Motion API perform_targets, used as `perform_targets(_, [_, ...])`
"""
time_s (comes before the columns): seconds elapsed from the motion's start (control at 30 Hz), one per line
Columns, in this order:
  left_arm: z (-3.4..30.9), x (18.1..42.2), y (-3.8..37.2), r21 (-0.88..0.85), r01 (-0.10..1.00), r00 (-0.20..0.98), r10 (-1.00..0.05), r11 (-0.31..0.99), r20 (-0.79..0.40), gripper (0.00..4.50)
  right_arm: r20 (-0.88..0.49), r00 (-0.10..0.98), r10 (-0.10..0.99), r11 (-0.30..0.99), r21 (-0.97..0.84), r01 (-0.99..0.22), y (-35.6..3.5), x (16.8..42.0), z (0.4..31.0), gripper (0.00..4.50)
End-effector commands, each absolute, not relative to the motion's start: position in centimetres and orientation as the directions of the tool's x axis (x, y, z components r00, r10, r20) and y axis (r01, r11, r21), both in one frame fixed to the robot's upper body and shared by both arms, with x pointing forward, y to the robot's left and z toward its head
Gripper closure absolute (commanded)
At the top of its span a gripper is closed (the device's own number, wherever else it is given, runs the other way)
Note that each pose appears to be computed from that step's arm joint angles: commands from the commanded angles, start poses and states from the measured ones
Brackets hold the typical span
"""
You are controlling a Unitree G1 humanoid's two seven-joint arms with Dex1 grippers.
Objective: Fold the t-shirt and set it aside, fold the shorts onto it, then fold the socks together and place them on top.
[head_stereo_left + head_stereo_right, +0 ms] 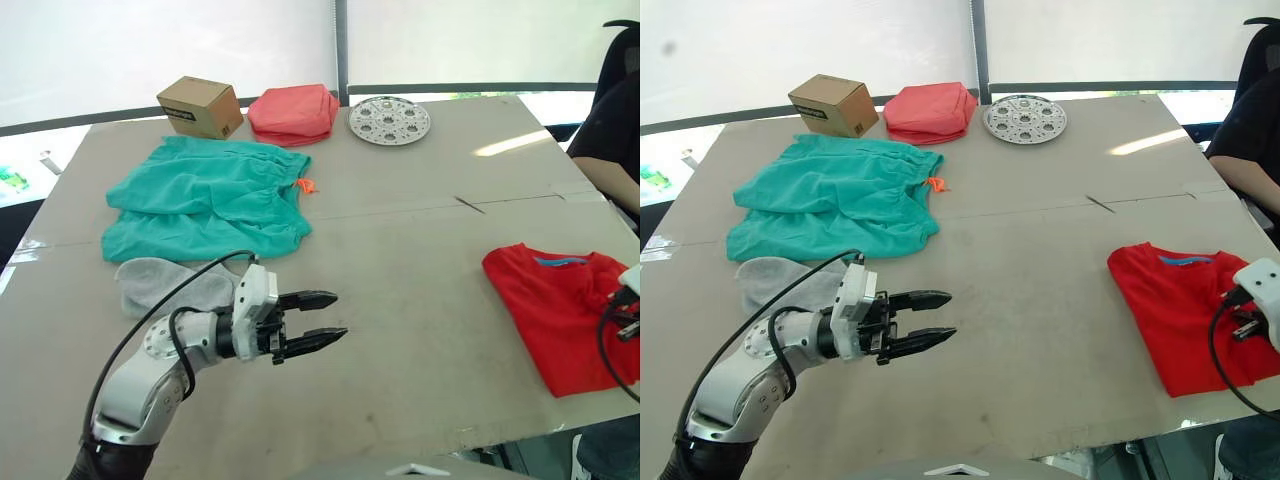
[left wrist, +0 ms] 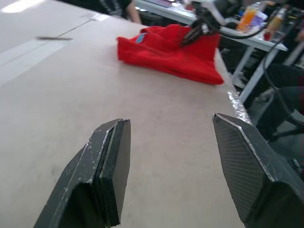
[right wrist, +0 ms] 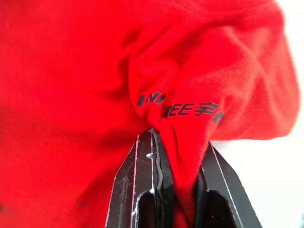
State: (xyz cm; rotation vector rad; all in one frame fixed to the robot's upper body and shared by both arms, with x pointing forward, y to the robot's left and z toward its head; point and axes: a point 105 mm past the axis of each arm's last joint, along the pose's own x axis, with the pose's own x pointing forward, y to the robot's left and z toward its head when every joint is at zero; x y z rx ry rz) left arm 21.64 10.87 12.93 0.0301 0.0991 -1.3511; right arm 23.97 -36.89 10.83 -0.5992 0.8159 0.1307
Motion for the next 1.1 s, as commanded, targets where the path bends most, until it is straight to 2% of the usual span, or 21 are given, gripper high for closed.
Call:
perform_targets(0.03, [14.2,21.2,9.6,-0.005,0.985,0.171,-0.983,0.172,-0.060,1.52,-0.688,0.719,-0.093,0.753,-0.521,-0.402,-36.6,25.6,12.0,4.41])
perform_targets(0.2, [14.4,21.3,9.2,-0.008,0.986,0.167,-0.984,0.168,-0.055,1.52,-0.697,0.718,-0.001,0.695,-0.517,-0.500,-35.3,27.7,12.2,4.41])
perform_targets(0.33, [14.6,21.3,9.0,-0.011,0.985,0.169,-0.984,0.170,-0.052,1.52,-0.702,0.712,0.012,0.740,-0.472,-0.478,-35.2,29.3,12.3,4.41])
perform_targets(0.47, [14.8,21.2,9.2,-0.009,0.984,0.177,-0.983,0.178,-0.049,1.52,-0.694,0.717,-0.058,0.792,-0.470,-0.391,-36.7,30.1,12.6,4.41])
perform_targets(0.73, [14.9,21.0,9.3,-0.015,0.982,0.185,-0.982,0.186,-0.037,1.52,-0.664,0.738,-0.117,0.866,-0.433,-0.252,-37.6,29.5,12.5,4.41])
perform_targets(0.83, [14.8,21.2,9.4,-0.014,0.982,0.188,-0.982,0.188,-0.033,1.52,-0.639,0.756,-0.142,0.910,-0.385,-0.155,-37.6,29.7,11.8,4.41])
perform_targets(1.03, [14.6,21.4,9.5,-0.016,0.983,0.182,-0.983,0.183,-0.037,1.52,-0.668,0.733,-0.130,0.933,-0.332,-0.136,-36.7,29.3,10.2,4.41])
perform_targets(1.1, [14.5,21.5,9.6,-0.013,0.983,0.184,-0.982,0.184,-0.038,1.52,-0.660,0.741,-0.124,0.936,-0.325,-0.134,-36.6,28.9,10.0,3.57])
